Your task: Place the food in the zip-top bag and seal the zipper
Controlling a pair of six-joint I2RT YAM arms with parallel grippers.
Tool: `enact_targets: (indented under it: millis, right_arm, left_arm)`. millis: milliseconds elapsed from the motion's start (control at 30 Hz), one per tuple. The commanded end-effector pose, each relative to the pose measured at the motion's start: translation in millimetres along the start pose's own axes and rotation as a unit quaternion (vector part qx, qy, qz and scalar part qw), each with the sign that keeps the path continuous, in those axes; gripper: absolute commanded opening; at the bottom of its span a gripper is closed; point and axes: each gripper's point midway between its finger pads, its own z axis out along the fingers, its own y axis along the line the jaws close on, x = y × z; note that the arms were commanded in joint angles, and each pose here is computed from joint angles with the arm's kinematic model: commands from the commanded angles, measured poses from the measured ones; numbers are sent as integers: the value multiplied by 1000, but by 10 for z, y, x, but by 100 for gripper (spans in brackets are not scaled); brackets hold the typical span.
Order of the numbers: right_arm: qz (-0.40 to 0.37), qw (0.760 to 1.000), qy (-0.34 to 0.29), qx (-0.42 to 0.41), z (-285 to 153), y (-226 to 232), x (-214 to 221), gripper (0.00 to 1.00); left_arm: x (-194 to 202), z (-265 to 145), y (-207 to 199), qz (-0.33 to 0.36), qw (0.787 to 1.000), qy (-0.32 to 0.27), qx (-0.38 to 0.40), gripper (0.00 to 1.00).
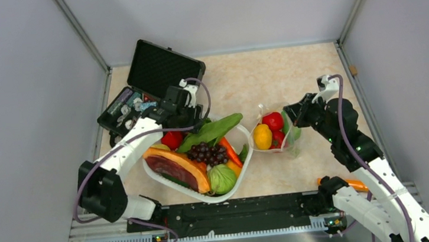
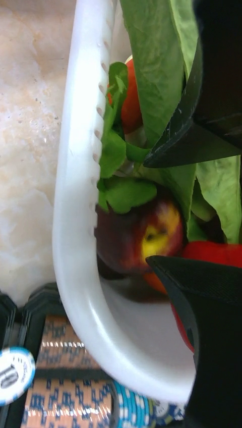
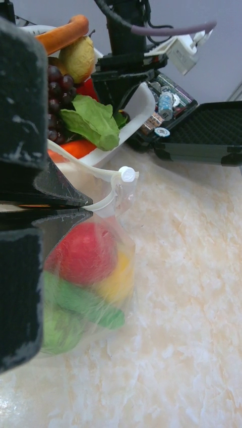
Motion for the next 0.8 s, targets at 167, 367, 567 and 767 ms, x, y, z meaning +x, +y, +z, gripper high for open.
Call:
enact_targets:
  millis: [167,367,567,767]
  right_arm:
    - [1,999,-40,-22,-39,131,-226,0]
    - [-1,999,-38,-17,-32,101,-204,0]
    - [-2,999,-36,-17,-20,96,-184,0]
    - [-2,999,-34,-15,-20,81,-169,0]
  left_arm:
    - [498,322,65,6,996,93,-13,75]
    - [634,353,188,4,993,108,-47,88]
    - [407,248,265,12,995,48,-84,87]
    - [443,314,211,3,996,57,-72,65]
